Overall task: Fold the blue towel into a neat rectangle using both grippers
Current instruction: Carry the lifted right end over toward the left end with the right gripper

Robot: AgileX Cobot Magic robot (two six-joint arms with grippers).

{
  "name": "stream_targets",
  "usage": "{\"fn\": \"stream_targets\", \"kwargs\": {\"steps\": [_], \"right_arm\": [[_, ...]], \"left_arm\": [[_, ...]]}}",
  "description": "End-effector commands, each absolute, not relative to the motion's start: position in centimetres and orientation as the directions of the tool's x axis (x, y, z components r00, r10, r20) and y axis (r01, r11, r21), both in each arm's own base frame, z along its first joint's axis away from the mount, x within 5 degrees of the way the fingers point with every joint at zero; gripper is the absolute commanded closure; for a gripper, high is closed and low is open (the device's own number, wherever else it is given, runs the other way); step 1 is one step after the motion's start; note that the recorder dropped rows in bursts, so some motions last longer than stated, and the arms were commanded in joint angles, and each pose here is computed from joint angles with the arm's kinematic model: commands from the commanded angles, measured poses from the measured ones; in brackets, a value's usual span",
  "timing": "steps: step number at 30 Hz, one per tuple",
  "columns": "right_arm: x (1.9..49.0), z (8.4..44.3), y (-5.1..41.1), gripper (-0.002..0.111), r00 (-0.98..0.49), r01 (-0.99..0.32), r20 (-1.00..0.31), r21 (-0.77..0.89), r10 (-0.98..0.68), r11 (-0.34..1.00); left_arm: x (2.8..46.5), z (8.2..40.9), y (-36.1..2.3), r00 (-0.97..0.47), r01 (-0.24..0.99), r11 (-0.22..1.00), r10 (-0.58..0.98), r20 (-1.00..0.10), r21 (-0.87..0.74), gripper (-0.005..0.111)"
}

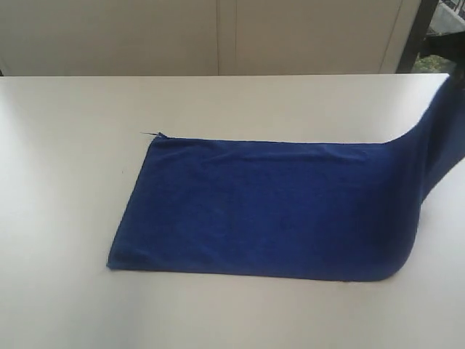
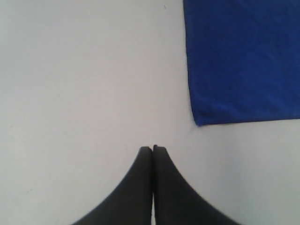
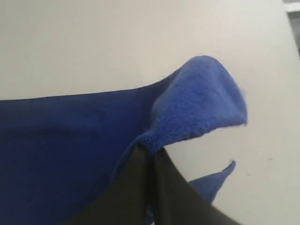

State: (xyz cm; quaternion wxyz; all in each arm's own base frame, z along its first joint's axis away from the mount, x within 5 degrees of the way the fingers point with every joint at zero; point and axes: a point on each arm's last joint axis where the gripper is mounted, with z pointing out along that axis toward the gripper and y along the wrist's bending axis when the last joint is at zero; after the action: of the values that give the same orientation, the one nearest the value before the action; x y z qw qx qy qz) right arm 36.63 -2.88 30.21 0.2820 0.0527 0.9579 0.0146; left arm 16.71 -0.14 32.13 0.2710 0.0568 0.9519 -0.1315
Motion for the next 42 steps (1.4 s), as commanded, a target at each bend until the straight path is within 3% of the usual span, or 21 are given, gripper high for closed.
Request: {"fn": "stream_targets", "kwargs": {"steps": [1,12,21,25,29,31,38,42], "right_arm": [[35.8,32.5,2.3,0.108,-0.826,-0.062,-0.563,0.061,-0.017,0.996],[35.0,35.1,14.3,0.108,-0.746,-0.339,-0.633,0.097,-0.205,0.936],[35.8,30.4,25.4,0.108,-0.732,-0.533,-0.566,0.128,-0.380,0.836],[36.3,25.6,30.3,0.108,-0.730,-0.587,-0.513,0.133,-0.451,0.798],[37.3,23.0,31.7,0.108,-0.756,-0.571,-0.476,0.145,-0.449,0.808],[37.5,23.7,31.7,0.108,-0.747,-0.576,-0.487,0.135,-0.453,0.806],[36.8,31.1,30.7,0.108,-0.687,-0.596,-0.568,0.084,-0.453,0.799],[36.6,30.0,32.0,0.108,-0.687,-0.612,-0.563,0.109,-0.459,0.783]], "left_arm": [[16.5,32.4,-0.2,-0.845,0.185,0.956,0.036,-0.534,-0.229,0.107],[16.5,32.4,-0.2,-0.844,0.185,0.956,0.035,-0.535,-0.229,0.107],[16.5,32.4,-0.2,-0.844,0.185,0.956,0.035,-0.535,-0.229,0.107],[16.5,32.4,-0.2,-0.844,0.185,0.956,0.035,-0.535,-0.229,0.107],[16.5,32.4,-0.2,-0.844,0.185,0.956,0.035,-0.535,-0.229,0.107],[16.5,32.4,-0.2,-0.844,0.185,0.956,0.035,-0.535,-0.229,0.107],[16.5,32.4,-0.2,-0.843,0.184,0.956,0.034,-0.537,-0.228,0.107],[16.6,32.4,-0.2,-0.840,0.182,0.957,0.032,-0.542,-0.225,0.107]]}}
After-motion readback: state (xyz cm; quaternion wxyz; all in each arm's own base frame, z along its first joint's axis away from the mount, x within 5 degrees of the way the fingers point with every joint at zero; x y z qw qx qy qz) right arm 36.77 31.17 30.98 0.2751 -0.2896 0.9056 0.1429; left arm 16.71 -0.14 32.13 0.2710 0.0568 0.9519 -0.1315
